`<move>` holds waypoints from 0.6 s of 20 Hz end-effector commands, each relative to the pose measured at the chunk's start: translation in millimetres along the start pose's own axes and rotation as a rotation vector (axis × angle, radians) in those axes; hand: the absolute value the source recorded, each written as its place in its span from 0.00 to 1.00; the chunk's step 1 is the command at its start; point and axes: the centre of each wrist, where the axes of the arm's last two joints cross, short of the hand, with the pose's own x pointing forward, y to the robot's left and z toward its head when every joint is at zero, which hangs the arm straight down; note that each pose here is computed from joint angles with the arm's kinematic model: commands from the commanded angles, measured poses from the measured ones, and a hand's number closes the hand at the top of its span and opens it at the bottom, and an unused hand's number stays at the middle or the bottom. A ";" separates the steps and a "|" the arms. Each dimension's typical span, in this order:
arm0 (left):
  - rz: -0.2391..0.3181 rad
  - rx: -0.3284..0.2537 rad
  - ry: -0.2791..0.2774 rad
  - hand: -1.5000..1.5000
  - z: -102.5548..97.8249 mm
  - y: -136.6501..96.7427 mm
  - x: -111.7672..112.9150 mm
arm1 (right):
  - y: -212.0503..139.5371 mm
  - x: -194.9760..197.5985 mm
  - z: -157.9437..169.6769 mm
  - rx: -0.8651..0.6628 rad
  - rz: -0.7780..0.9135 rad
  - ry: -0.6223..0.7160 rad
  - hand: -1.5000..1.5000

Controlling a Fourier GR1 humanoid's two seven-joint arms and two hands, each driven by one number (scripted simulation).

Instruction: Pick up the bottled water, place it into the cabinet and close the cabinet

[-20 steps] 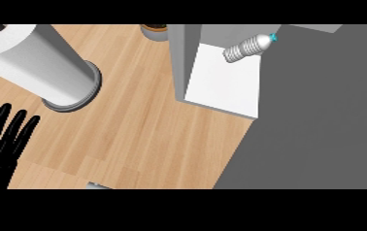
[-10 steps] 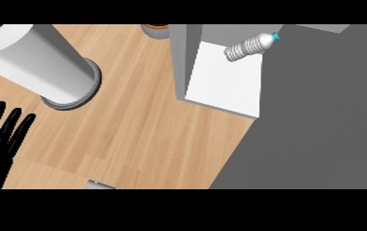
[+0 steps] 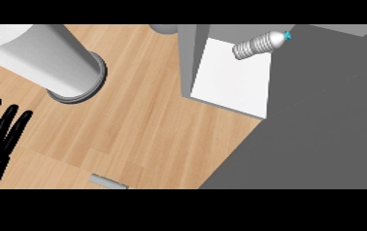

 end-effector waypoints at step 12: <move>0.008 -0.014 -0.002 0.00 -4.7 5.8 3.3 | -34.0 -12.3 -24.2 -0.120 0.123 0.159 1.00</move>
